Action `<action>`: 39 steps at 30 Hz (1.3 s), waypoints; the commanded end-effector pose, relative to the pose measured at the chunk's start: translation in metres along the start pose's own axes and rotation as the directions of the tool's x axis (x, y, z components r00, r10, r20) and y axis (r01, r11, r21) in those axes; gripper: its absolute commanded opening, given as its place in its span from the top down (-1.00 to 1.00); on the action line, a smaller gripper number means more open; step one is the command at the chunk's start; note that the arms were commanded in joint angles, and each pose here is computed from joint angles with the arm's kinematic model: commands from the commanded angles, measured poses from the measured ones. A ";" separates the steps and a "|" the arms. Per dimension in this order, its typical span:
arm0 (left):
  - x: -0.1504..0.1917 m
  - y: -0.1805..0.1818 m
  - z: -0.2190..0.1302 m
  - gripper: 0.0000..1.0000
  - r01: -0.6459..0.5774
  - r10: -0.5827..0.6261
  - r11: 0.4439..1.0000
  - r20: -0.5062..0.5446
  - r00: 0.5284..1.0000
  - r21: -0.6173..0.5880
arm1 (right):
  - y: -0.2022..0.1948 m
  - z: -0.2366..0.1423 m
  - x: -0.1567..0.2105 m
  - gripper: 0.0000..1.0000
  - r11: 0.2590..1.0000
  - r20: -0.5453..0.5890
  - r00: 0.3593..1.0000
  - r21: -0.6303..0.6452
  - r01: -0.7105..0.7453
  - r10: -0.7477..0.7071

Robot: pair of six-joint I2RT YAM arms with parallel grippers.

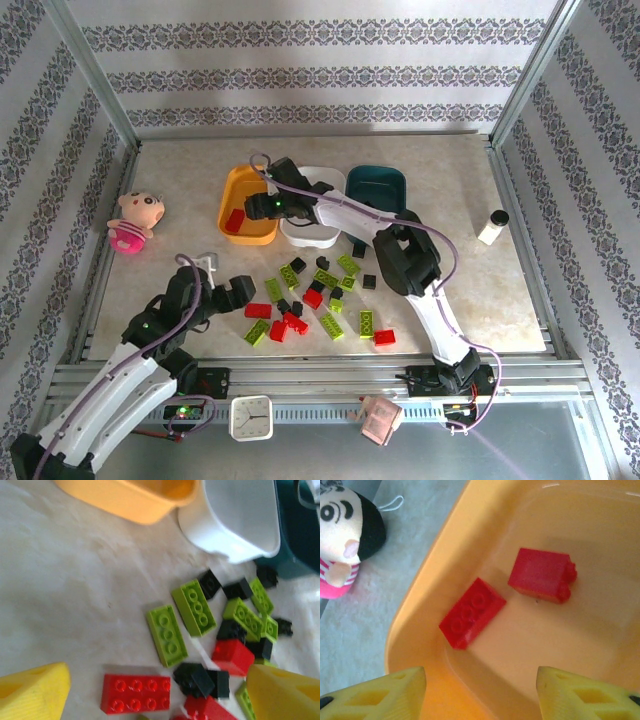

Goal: Sort the legos into containers by color
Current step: Place the lego in the container, then pick up the lego from the middle-left of the table.

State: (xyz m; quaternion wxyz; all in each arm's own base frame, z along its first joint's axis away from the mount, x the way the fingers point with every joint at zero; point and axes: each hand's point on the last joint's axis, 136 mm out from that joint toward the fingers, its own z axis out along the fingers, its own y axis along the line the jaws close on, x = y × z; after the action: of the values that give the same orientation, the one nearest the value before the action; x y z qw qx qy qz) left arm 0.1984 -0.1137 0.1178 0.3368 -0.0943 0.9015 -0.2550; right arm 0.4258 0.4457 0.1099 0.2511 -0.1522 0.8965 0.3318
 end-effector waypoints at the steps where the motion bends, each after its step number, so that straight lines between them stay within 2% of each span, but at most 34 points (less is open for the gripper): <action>1: 0.037 0.004 0.004 -0.75 -0.038 0.035 0.999 -0.124 0.992 -0.023 | 0.009 -0.043 -0.016 -0.22 1.000 0.083 0.996 -0.017 0.017 -0.016; 6: 0.076 0.012 0.002 -0.57 -0.153 0.130 0.984 -0.227 0.965 -0.090 | -0.009 -0.071 0.012 -0.24 1.000 0.090 0.996 -0.008 -0.018 0.019; 12: 0.110 0.018 0.004 -0.50 -0.294 0.235 0.944 -0.321 0.918 -0.151 | -0.028 -0.094 0.041 -0.26 0.998 0.096 0.994 0.000 -0.055 0.055; 15: 0.116 0.021 0.009 -0.46 -0.357 0.278 0.916 -0.351 0.894 -0.185 | -0.032 -0.104 0.047 -0.27 0.998 0.109 0.992 -0.001 -0.069 0.069; 23: 0.112 0.015 0.028 -0.38 -0.461 0.376 0.862 -0.347 0.859 -0.209 | -0.032 -0.127 0.051 -0.29 0.997 0.143 0.987 -0.009 -0.078 0.078; 29: 0.120 0.014 0.036 -0.14 -0.478 0.387 0.856 -0.368 0.846 -0.197 | -0.035 -0.136 0.053 -0.29 0.996 0.159 0.984 -0.006 -0.083 0.083; 34: 0.120 0.007 0.035 0.17 -0.452 0.372 0.876 -0.360 0.856 -0.170 | -0.040 -0.139 0.055 -0.30 0.995 0.164 0.982 0.000 -0.099 0.097; 39: 0.109 -0.004 0.019 0.34 -0.406 0.345 0.903 -0.329 0.879 -0.139 | -0.049 -0.149 0.058 -0.30 0.993 0.175 0.977 0.004 -0.122 0.119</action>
State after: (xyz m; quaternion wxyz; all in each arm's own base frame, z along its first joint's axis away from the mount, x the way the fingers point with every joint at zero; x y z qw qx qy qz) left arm 0.1289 -0.1559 0.0277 0.2192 0.0927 0.9681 -0.0782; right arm 0.3454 0.3124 0.1362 0.2921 -0.0814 0.8887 0.3437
